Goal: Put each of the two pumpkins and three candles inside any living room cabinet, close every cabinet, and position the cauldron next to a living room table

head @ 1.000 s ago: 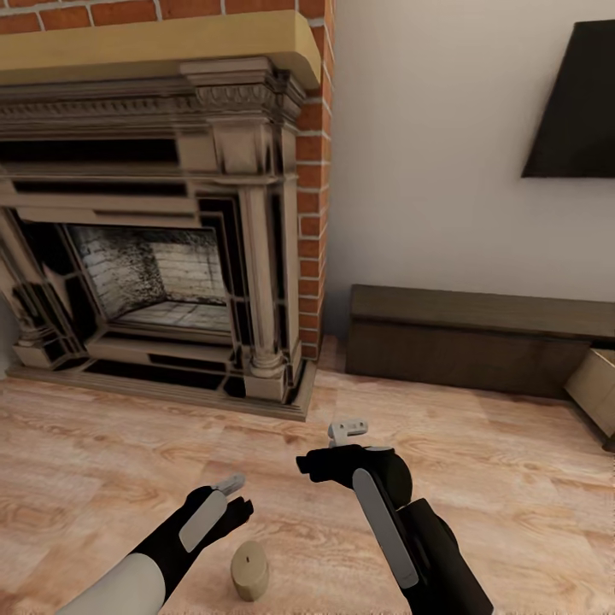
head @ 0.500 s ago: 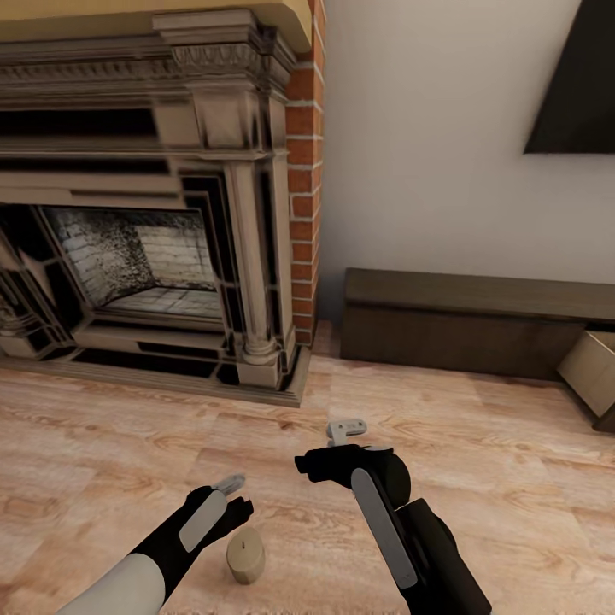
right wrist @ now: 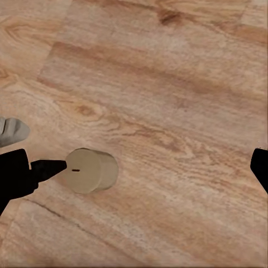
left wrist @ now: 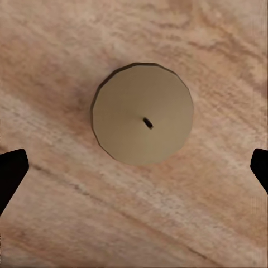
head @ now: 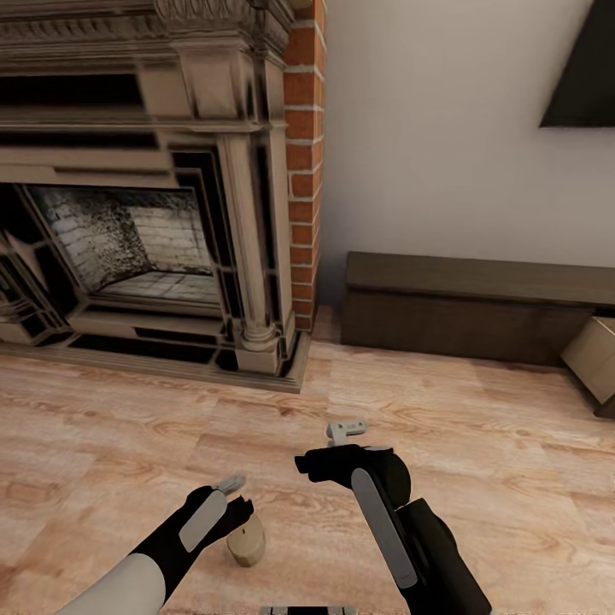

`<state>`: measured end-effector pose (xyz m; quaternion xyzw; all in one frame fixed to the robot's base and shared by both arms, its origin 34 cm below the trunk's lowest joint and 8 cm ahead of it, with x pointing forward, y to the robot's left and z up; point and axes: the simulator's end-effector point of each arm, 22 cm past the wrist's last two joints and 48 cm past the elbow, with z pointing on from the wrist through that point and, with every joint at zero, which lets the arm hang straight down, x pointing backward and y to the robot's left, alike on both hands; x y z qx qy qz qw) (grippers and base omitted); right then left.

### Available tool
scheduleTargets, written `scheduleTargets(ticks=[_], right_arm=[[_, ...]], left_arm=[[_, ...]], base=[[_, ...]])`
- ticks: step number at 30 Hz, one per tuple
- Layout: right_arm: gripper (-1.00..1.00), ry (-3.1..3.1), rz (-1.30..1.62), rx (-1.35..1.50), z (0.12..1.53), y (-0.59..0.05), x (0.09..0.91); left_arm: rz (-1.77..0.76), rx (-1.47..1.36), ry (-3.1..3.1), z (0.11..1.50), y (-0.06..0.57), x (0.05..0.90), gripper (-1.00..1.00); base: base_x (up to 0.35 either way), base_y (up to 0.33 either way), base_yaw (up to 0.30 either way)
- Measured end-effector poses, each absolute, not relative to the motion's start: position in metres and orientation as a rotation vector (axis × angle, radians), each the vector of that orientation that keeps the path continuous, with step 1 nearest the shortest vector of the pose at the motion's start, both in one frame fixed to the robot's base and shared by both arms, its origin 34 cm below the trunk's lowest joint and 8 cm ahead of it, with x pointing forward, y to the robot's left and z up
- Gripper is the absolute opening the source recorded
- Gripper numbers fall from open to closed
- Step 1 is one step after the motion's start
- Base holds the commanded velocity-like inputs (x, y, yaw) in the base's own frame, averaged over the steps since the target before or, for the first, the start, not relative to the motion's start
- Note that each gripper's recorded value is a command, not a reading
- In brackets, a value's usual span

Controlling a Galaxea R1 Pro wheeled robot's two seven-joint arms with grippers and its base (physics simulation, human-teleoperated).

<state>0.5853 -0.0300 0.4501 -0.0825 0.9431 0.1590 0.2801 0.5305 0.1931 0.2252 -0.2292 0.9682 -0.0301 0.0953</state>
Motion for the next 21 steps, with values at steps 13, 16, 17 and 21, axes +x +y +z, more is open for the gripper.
scheduleTargets(ticks=[13, 16, 17, 21], right_arm=[[1.00, 2.580, 0.438, -0.214, 0.422, -0.030, 0.582], [1.00, 2.592, 0.441, -0.212, 0.416, -0.030, 0.581], [1.00, 2.592, 0.441, -0.211, 0.416, -0.030, 0.581], [1.00, 2.593, 0.441, -0.211, 0.415, -0.029, 0.580]], left_arm=[[-0.099, -0.675, 2.924, 0.202, 0.180, 0.515, 1.00], [-0.105, -0.667, 2.938, 0.197, 0.174, 0.512, 1.00], [-0.111, -0.663, 2.939, 0.197, 0.171, 0.512, 1.00], [-0.121, -0.654, 2.941, 0.197, 0.165, 0.511, 1.00]], base=[[0.000, 0.000, 0.000], [0.000, 0.000, 0.000], [0.000, 0.000, 0.000], [0.000, 0.000, 0.000]])
